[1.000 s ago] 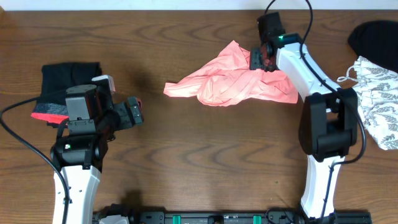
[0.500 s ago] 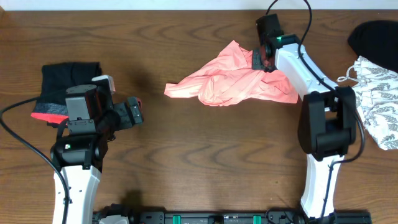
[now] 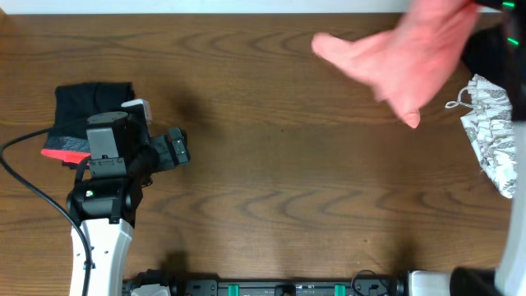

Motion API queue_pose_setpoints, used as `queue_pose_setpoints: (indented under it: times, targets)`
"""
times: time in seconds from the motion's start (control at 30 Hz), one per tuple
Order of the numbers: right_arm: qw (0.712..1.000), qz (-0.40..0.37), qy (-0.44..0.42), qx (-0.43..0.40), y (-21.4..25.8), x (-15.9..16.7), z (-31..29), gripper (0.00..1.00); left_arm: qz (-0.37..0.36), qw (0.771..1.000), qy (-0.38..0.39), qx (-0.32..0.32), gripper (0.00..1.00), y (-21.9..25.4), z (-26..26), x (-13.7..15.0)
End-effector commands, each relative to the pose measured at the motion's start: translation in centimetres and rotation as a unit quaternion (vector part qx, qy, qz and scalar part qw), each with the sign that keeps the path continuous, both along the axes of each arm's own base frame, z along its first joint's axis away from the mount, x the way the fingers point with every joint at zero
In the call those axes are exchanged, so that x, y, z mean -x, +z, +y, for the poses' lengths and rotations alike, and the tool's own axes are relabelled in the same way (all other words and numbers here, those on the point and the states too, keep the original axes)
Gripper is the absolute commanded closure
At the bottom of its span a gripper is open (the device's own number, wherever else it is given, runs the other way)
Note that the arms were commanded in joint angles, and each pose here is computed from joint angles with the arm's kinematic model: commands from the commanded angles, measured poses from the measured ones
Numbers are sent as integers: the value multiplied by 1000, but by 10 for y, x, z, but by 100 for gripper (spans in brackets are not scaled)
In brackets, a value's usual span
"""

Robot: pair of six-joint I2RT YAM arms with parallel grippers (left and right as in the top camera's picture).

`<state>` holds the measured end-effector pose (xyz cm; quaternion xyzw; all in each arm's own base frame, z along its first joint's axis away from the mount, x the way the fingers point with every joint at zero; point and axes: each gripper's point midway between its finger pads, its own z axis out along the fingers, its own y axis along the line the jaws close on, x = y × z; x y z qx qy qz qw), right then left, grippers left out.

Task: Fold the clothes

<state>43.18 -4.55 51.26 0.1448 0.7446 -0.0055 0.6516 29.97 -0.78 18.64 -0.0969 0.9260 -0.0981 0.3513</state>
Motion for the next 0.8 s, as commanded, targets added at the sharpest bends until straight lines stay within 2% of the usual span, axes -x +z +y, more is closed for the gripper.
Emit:
queue_pose_setpoints:
  times: [0.0,0.2,0.4,0.53,0.7,0.77]
  targets:
    - [996,70,55,7,-51,-29,21,99,-9,1000,-3,8,2,9,-3,-4]
    - [985,119,122,30,-84,-43,58,99,-9,1000,-3,8,2,9,-3,-4]
    - [987,122,97,40,-84,-43,51,99,-9,1000,-3,8,2,9,-3,-4]
    - [989,129,57,44,-85,-39,28,99,-10,1000,-3,8,2,9,-3,-4]
    - [986,135,-74,60,-77,-19,-36,99,-9,1000,-3,8,2,9,-3,-4]
    - [984,132,-97,66,-71,-11,-55,99,-10,1000,-3,8,2,9,-3,-4]
